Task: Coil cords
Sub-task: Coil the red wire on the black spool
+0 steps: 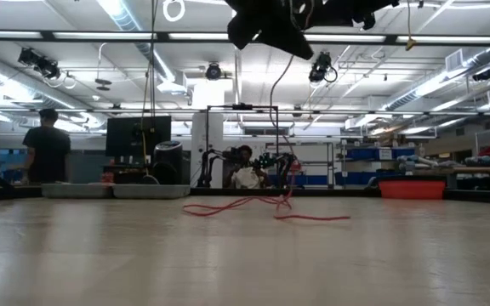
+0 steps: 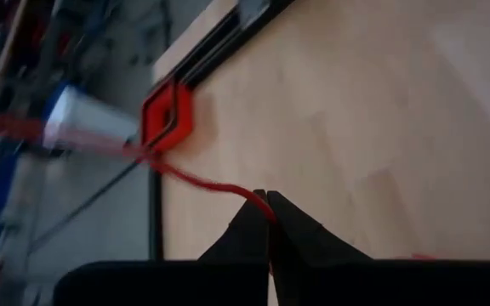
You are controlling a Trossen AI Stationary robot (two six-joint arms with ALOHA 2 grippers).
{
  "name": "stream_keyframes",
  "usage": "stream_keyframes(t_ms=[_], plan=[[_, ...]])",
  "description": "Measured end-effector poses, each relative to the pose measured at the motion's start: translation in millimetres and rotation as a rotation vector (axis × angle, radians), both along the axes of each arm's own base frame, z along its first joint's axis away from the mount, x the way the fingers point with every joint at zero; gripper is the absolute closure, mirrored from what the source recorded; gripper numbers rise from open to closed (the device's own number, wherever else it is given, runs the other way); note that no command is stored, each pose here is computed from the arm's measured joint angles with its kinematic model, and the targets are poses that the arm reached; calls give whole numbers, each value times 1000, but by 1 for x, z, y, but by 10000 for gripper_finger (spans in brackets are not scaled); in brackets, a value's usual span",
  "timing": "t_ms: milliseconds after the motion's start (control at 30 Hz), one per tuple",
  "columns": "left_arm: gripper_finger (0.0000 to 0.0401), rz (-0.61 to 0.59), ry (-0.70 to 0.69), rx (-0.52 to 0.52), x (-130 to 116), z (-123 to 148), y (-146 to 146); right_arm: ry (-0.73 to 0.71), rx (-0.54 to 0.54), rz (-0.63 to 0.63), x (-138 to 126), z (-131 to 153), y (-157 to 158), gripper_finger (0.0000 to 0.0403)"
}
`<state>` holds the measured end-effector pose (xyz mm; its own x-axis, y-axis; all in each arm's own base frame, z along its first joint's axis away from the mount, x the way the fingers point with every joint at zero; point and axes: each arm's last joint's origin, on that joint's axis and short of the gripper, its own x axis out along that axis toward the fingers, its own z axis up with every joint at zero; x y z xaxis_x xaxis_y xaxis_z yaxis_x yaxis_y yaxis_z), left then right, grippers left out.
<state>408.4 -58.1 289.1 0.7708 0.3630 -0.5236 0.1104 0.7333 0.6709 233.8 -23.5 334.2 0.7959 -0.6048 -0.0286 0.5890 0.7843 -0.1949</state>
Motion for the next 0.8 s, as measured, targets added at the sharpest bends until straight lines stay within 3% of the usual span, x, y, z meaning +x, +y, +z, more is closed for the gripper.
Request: stream_keyframes(t_ms=[267,600,800], plan=[[401,-200,45,-54,5,-1,17,-7,-7,24,17,-8,0,403],[401,-198,78,-68,3,-4,25,122,-68,-2,28,-23,-1,403],[401,-247,171,-112,-2,-11,21,110,-72,119,23,-18,2,403]])
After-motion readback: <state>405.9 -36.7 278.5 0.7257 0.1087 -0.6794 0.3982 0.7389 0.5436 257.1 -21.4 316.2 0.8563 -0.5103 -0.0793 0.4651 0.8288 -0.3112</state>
